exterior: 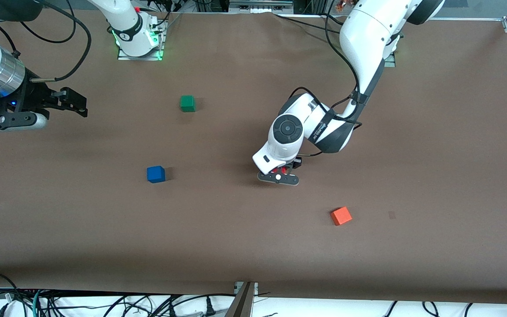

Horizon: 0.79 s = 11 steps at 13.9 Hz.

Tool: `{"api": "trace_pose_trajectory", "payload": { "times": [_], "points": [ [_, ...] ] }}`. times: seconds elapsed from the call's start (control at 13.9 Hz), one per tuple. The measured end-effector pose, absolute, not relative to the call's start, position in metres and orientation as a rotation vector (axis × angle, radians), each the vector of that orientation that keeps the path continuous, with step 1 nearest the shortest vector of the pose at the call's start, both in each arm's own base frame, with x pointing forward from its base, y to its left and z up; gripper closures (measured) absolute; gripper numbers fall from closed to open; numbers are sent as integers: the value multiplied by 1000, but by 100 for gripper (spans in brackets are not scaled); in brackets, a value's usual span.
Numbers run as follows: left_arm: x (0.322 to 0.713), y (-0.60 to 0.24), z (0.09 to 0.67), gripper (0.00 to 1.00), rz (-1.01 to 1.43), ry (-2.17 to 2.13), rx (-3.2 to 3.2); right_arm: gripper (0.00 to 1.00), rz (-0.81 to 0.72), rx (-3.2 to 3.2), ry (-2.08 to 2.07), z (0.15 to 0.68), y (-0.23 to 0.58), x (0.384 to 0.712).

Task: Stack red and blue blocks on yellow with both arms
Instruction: 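Carry the red cube to the yellow cube while the right gripper reaches the blue cube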

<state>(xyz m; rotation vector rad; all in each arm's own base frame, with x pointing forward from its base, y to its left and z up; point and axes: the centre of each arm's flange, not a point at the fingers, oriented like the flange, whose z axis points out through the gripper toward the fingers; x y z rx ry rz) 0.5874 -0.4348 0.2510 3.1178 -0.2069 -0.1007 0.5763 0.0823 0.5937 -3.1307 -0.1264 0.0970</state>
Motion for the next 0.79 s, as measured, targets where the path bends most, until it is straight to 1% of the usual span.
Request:
{"api": "trace_pose_trajectory", "payload": {
  "times": [0.22, 0.43, 0.65, 0.79],
  "points": [
    [576, -449, 249, 44, -104, -245, 3117, 0, 134, -3131, -147, 580, 91, 581],
    [570, -456, 247, 44, -104, -270, 3121, 0, 198, -3130, -176, 555, 103, 589],
    [571, -455, 247, 44, -92, -282, 3132, 0, 218, -3130, -237, 506, 132, 609],
    [573, -453, 247, 44, -83, -284, 3140, 0, 204, -3130, -274, 449, 151, 626]
  ]
}}
